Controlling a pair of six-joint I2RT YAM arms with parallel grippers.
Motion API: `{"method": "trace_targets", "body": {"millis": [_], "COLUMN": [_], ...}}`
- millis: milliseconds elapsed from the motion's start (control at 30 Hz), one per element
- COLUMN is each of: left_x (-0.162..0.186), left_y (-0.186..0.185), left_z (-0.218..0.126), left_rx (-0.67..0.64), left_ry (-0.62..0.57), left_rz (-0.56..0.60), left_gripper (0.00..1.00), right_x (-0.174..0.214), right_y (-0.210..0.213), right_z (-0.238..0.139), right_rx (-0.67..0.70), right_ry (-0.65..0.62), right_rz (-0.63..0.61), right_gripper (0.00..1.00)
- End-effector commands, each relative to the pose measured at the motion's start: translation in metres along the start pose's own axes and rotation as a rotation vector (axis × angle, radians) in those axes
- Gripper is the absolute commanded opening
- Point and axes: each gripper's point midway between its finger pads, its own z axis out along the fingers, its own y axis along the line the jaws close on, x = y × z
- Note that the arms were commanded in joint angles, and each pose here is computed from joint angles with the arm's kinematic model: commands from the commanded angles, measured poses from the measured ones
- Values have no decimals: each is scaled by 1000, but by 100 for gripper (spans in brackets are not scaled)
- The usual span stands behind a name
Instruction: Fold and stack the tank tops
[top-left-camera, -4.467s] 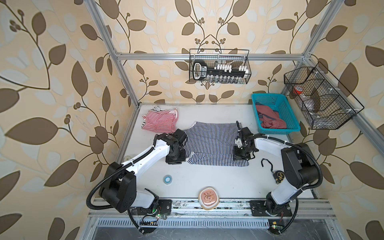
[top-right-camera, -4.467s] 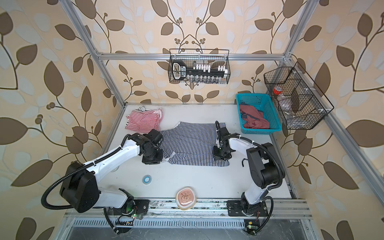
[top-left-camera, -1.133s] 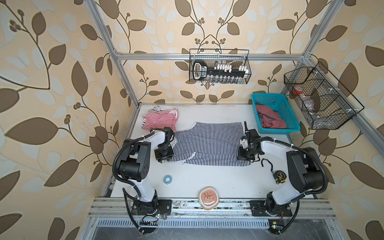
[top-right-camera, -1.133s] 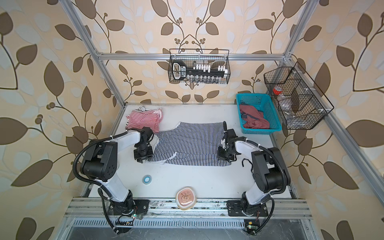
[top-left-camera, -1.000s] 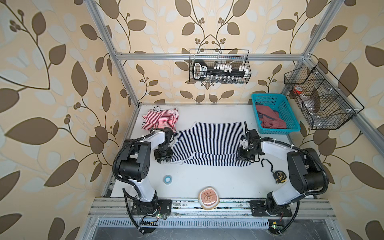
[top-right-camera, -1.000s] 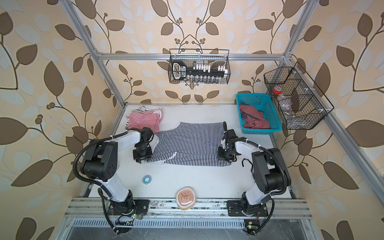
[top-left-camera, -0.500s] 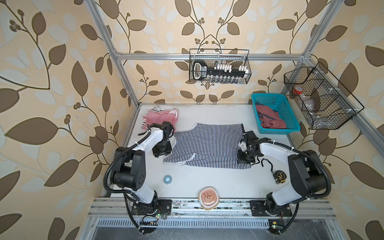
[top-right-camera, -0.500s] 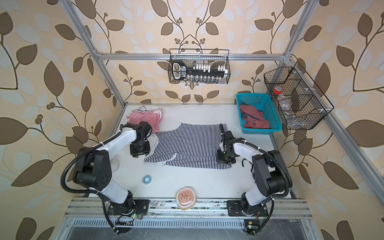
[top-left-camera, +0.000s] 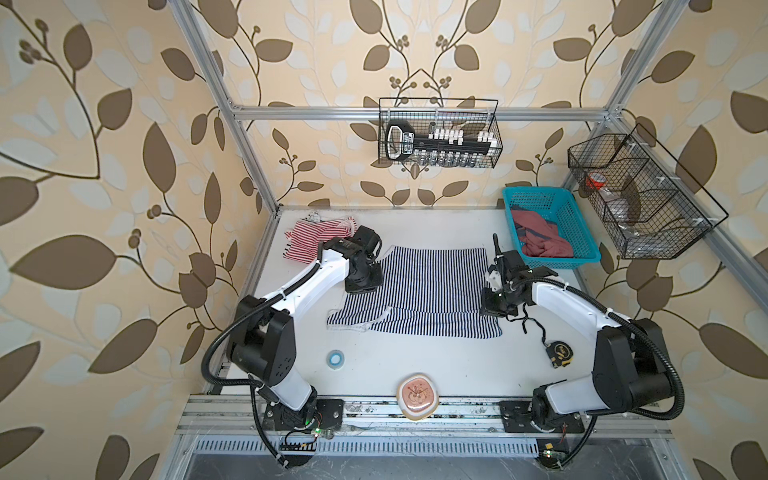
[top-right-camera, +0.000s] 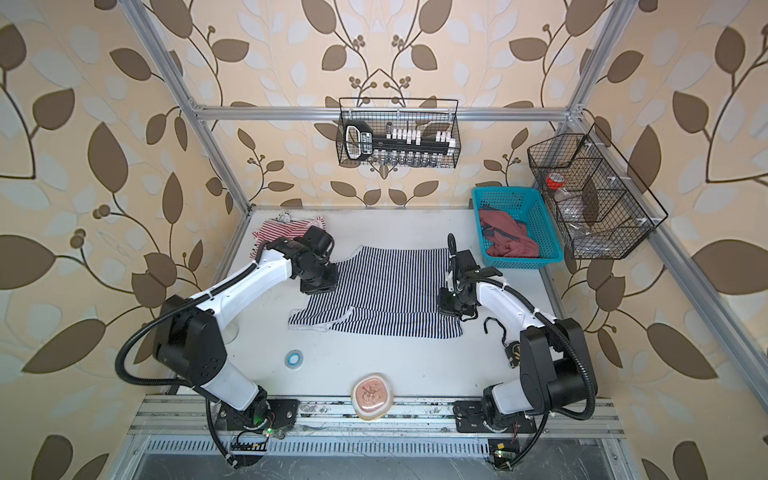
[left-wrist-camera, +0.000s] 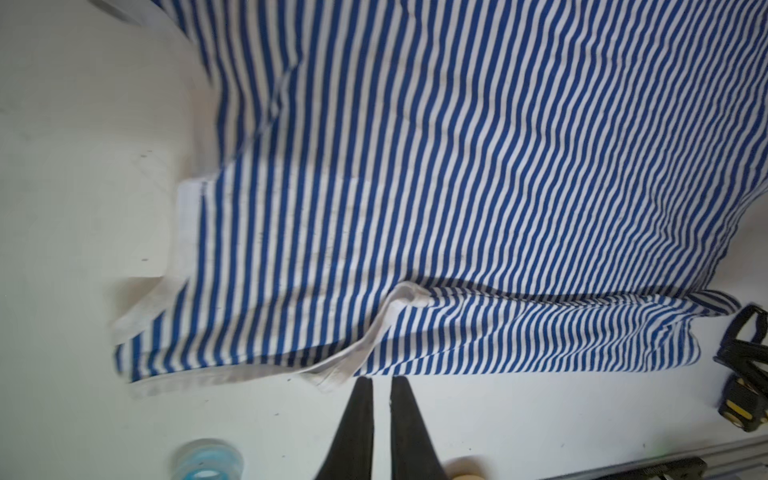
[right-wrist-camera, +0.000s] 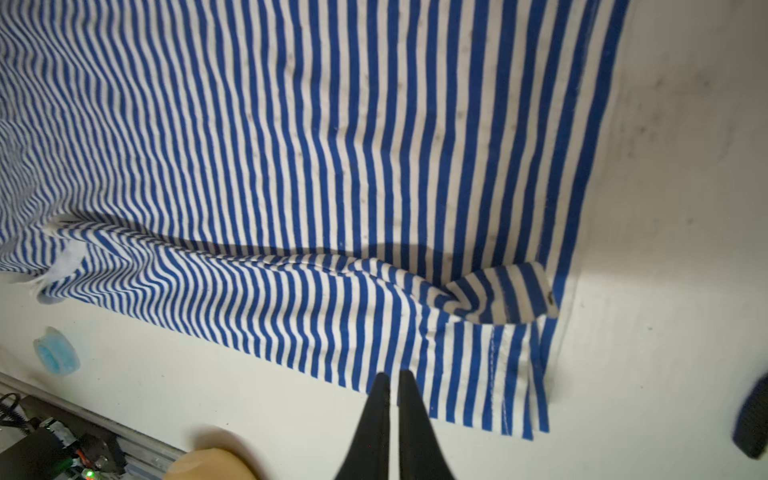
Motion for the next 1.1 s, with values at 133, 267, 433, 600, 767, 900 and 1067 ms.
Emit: {"method": "trace_targets", "body": {"millis": [133, 267, 433, 600, 767, 900, 1067], "left_x": [4, 10, 24, 34, 44, 60, 74], "left_y": [-28, -39, -33, -14, 8, 26, 43], "left_z": [27, 49, 74, 94, 110, 118, 115], "left_rx": [113, 147, 112, 35, -53, -111, -151], "left_ry": [63, 115, 181, 214, 248, 279, 284], "left_rz": [16, 28, 30, 17, -10, -37, -64], "left_gripper": [3, 0, 0, 0, 0, 0, 0], "right_x": [7, 9, 11, 16, 21, 29, 39], "right_y": [-15, -19, -21, -25, -29, -34, -38], "right_z": [14, 29, 40, 50, 54, 55, 59], "right_rx": [24, 23, 23, 30, 43, 62, 83], "right_ry": [36, 66, 86, 118, 133, 154, 179], "right_rz": [27, 38, 44, 44, 40, 35, 25], "right_gripper": [7, 9, 11, 12, 13, 14, 14]}}
